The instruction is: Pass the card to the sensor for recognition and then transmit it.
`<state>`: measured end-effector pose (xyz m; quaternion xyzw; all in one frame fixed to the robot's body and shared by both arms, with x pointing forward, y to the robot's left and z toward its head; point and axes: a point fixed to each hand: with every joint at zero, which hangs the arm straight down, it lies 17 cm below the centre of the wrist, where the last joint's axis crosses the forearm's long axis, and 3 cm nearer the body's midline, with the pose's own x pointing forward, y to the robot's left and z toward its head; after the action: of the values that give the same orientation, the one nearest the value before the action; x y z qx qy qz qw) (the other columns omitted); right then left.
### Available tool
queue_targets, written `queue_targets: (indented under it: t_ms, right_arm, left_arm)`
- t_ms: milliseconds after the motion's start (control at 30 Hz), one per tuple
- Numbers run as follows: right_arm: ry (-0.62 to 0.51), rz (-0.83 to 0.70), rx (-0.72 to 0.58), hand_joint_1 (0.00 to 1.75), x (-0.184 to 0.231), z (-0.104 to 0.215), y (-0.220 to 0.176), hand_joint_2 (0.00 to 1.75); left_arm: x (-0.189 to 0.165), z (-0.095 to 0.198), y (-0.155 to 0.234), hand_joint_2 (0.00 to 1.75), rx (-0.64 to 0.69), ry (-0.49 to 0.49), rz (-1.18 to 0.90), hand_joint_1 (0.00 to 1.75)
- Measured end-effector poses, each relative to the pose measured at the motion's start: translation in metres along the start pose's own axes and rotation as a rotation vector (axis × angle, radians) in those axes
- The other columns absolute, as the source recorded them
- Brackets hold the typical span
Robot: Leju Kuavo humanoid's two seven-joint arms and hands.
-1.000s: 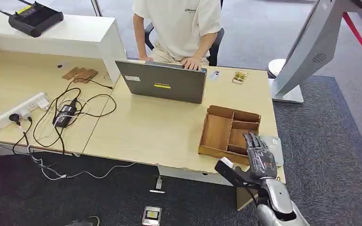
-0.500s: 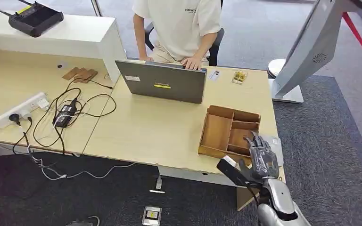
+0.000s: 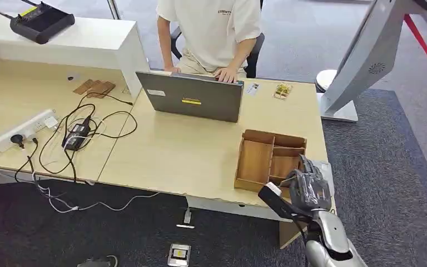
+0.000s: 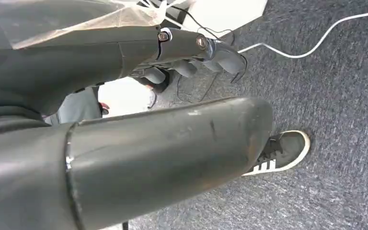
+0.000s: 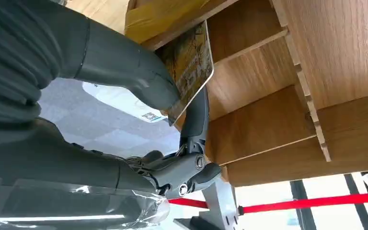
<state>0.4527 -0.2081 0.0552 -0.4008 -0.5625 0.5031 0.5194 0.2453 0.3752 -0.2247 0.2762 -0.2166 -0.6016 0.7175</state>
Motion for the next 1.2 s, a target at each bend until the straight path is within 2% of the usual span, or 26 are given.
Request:
queue_targets:
  t_ms: [33,167,333,567,833,1033,1200]
  right_arm:
    - [0.000,0.000,0.000,1.62,0.000,0.000,0.000,1.75]
    - [0.000,-0.001,0.006,1.62,0.000,0.002,0.003,1.75]
    - [-0.006,-0.001,0.011,1.75,0.003,0.004,0.004,1.75]
    - [-0.028,0.008,-0.028,1.75,0.010,0.002,-0.005,1.75]
    - [-0.022,-0.036,-0.280,1.75,0.008,-0.023,-0.100,1.75]
    - [-0.002,-0.060,-0.417,1.75,-0.004,-0.034,-0.159,1.75]
    - [0.002,-0.071,-0.488,1.75,-0.010,-0.039,-0.193,1.75]
  left_arm:
    - [0.000,0.000,0.000,0.00,0.000,0.000,0.000,0.00]
    - [-0.001,0.001,-0.002,0.00,0.002,0.001,0.003,0.00]
    - [-0.003,0.004,-0.009,0.00,-0.001,0.008,0.016,0.00]
    - [-0.005,0.007,-0.017,0.00,0.000,0.017,0.029,0.00]
    - [-0.004,0.006,-0.013,0.00,0.010,0.011,0.028,0.00]
    - [-0.002,0.004,-0.008,0.00,0.015,0.003,0.023,0.00]
    - [0.000,0.003,-0.004,0.00,0.016,-0.004,0.016,0.00]
